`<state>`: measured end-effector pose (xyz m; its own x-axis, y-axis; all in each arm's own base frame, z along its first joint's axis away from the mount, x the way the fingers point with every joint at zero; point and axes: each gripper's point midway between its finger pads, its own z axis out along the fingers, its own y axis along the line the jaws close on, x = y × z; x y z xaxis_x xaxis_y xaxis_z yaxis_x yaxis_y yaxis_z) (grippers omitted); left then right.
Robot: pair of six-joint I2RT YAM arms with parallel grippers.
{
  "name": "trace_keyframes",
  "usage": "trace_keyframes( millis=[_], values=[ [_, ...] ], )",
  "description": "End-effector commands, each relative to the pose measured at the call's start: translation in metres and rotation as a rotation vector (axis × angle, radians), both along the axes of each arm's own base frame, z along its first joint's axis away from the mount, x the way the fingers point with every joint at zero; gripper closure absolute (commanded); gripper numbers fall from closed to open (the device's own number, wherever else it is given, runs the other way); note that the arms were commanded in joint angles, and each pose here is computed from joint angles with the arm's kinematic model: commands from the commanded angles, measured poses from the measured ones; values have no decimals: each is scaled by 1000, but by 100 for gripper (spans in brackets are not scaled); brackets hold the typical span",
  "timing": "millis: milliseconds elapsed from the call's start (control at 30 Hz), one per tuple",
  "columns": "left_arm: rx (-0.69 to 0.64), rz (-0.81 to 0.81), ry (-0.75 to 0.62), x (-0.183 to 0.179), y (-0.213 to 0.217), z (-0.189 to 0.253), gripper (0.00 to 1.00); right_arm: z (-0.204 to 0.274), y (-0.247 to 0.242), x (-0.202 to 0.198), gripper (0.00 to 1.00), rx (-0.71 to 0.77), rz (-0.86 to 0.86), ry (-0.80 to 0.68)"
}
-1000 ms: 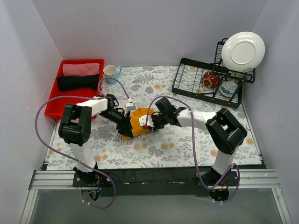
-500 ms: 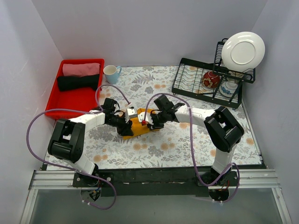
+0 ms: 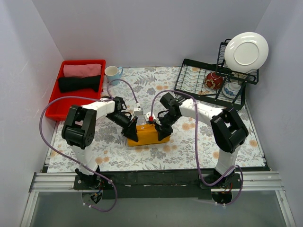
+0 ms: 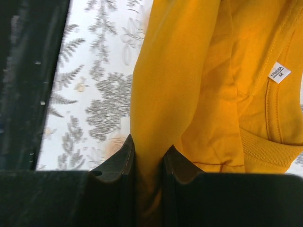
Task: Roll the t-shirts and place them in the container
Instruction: Roll the T-shirt to the center of the board.
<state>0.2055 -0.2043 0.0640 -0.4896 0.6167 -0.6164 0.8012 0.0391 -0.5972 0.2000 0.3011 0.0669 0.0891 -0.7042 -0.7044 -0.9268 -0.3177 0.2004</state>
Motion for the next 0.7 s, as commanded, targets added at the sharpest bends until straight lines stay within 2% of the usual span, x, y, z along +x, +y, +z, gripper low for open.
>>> trace_keyframes(
  millis=[0,167,200,367,400,600,667],
  values=[
    [126,-50,141,-27,29,-2,94,5,-51,-31,95,-184,-15,253],
    [161,-29,143,-16,32,-23,93,4,-37,-9,96,-174,0,361],
    [177,-22,134,-12,34,-29,92,-9,-36,-8,96,-197,-2,404],
    [216,34,134,-3,37,-49,79,-34,-28,5,95,-229,-21,454],
    [220,57,116,3,36,-53,72,-40,-24,10,95,-236,-32,468],
    [197,195,57,30,37,-54,60,-56,-16,16,93,-241,-54,515],
    [180,282,113,41,35,-47,57,-54,-14,14,93,-200,-32,506]
  ],
)
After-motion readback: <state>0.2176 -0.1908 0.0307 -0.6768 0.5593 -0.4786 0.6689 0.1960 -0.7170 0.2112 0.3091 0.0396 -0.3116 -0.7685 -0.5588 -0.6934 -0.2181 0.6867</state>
